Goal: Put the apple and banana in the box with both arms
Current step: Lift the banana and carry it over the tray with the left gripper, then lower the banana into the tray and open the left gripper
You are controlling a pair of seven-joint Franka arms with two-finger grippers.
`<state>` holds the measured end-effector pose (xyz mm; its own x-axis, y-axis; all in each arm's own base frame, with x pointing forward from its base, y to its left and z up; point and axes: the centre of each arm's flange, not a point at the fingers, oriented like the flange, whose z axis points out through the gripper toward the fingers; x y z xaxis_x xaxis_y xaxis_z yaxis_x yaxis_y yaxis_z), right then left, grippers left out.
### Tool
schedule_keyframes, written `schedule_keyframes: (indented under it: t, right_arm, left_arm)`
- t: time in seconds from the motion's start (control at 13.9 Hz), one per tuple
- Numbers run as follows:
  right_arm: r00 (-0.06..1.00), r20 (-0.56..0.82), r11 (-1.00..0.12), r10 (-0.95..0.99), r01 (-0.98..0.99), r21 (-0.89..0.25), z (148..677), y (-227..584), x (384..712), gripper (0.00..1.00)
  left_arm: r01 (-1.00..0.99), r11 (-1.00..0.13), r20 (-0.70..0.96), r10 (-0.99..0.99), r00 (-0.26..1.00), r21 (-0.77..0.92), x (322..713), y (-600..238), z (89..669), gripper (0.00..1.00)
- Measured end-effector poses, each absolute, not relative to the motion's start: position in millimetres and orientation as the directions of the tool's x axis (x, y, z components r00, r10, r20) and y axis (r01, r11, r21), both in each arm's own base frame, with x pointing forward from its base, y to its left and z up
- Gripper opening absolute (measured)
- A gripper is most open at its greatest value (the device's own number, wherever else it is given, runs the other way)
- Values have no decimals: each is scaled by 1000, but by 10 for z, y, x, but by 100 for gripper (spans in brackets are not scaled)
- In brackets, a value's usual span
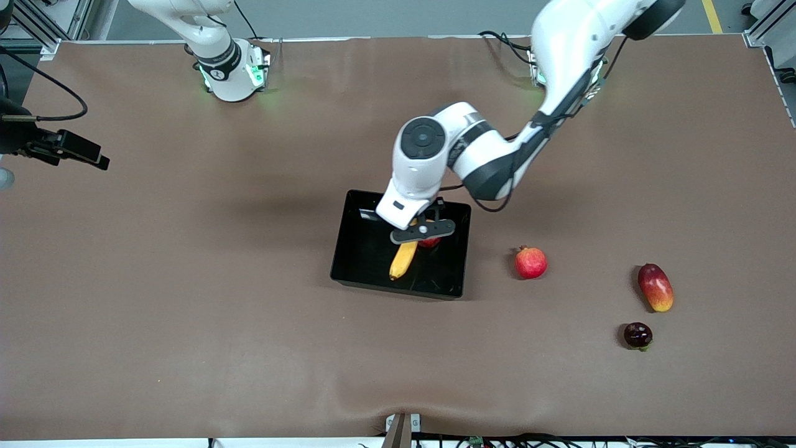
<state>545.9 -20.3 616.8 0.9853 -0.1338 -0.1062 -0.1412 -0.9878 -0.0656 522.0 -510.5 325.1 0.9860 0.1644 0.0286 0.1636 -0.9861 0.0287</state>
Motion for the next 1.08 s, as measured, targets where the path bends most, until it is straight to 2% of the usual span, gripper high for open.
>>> schedule_keyframes:
  t: [0.22, 0.65, 1.08]
  right_arm:
    - [985, -106, -988, -134, -141, -66, 6168, -203, 5459, 100]
    - [985, -106, -988, -134, -141, -66, 6168, -202, 5459, 100]
    - [986, -104, -988, -134, -141, -66, 6169, -201, 5462, 100]
  left_arm:
    - [136, -991, 40, 136, 990, -3, 5043, -5365, 3019, 40]
    - [111, -994, 23, 111, 994, -4, 4942, -5597, 2660, 40]
    - [80, -997, 17, 80, 997, -15, 4771, -5740, 2029, 40]
